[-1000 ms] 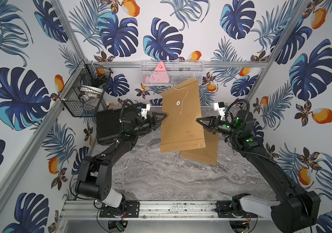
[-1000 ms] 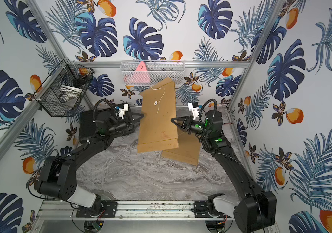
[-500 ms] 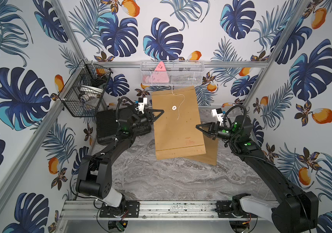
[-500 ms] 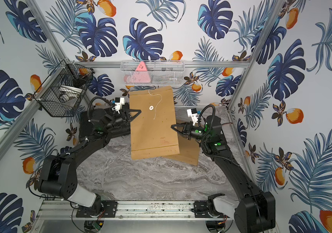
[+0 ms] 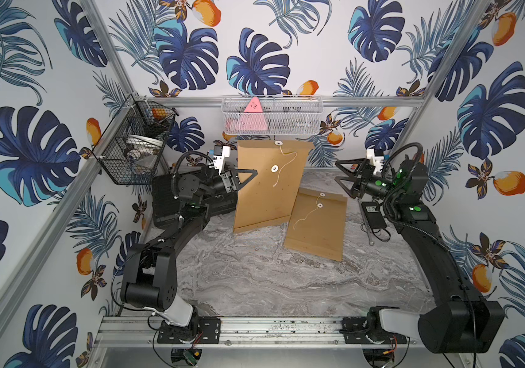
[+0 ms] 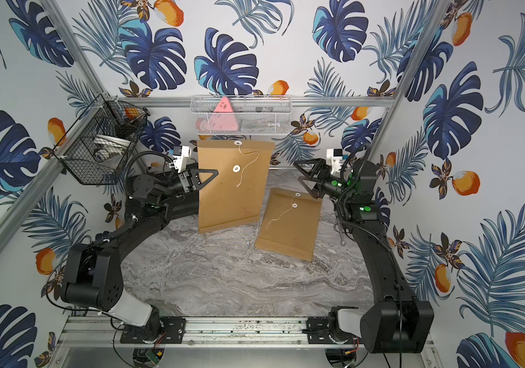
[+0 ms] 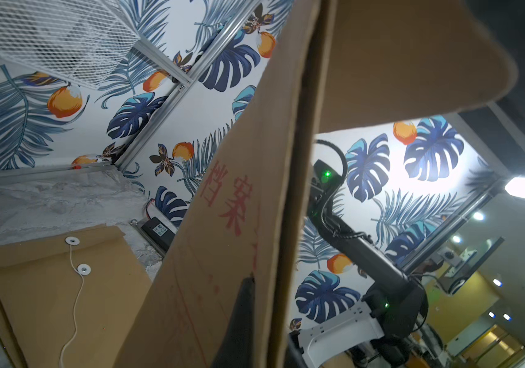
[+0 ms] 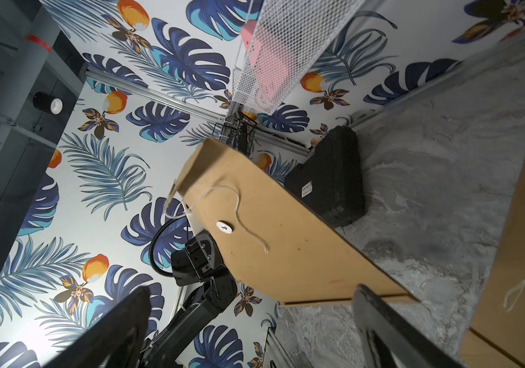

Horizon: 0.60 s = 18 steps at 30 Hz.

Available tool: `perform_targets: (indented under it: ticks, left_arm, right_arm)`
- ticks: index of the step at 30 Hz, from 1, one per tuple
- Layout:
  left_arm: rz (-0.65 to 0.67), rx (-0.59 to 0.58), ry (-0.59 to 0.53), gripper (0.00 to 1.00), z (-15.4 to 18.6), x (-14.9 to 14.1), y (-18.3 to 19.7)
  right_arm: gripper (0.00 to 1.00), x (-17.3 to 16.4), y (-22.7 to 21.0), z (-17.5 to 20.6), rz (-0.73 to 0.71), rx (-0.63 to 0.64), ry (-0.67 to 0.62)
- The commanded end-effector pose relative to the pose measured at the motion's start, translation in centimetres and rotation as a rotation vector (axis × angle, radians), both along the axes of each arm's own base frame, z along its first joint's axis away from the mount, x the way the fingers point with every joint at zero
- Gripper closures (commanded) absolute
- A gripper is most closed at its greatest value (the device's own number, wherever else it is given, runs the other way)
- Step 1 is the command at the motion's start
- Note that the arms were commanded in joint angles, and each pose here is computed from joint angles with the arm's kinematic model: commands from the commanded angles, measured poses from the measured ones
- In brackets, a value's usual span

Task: Close the mouth of the file bag
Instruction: Pick up the file bag from the center of the board.

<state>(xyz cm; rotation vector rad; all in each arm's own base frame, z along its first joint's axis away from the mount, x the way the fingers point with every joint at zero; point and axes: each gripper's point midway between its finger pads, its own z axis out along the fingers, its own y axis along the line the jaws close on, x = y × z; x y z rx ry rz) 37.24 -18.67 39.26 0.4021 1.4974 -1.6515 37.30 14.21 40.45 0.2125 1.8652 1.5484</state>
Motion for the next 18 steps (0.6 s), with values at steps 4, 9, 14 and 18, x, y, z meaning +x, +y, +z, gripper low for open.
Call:
perform_targets:
  ticks: [4,9,14,18]
  left_arm:
    - [-0.090,0.018,-0.120,1.00,1.6,-2.6,-1.3]
    - [-0.137,0.018,-0.130,1.00,2.1,-3.7,-2.6]
    - [-0.167,0.029,-0.158,1.00,2.9,-5.0,-3.2]
    - [-0.160,0.043,-0.155,1.00,2.8,-5.1,-3.2]
  right_arm:
    - [0.00,0.8,1.4,2.3,0.021,-0.103,-0.084]
    - [0.00,-0.1,6.0,3.0,0.153,-0.156,-0.148]
    - [0.10,-0.3,7.8,2.1,0.220,-0.126,-0.135]
    - [0.21,-1.0,8.1,2.4,0.262,-0.087,-0.156]
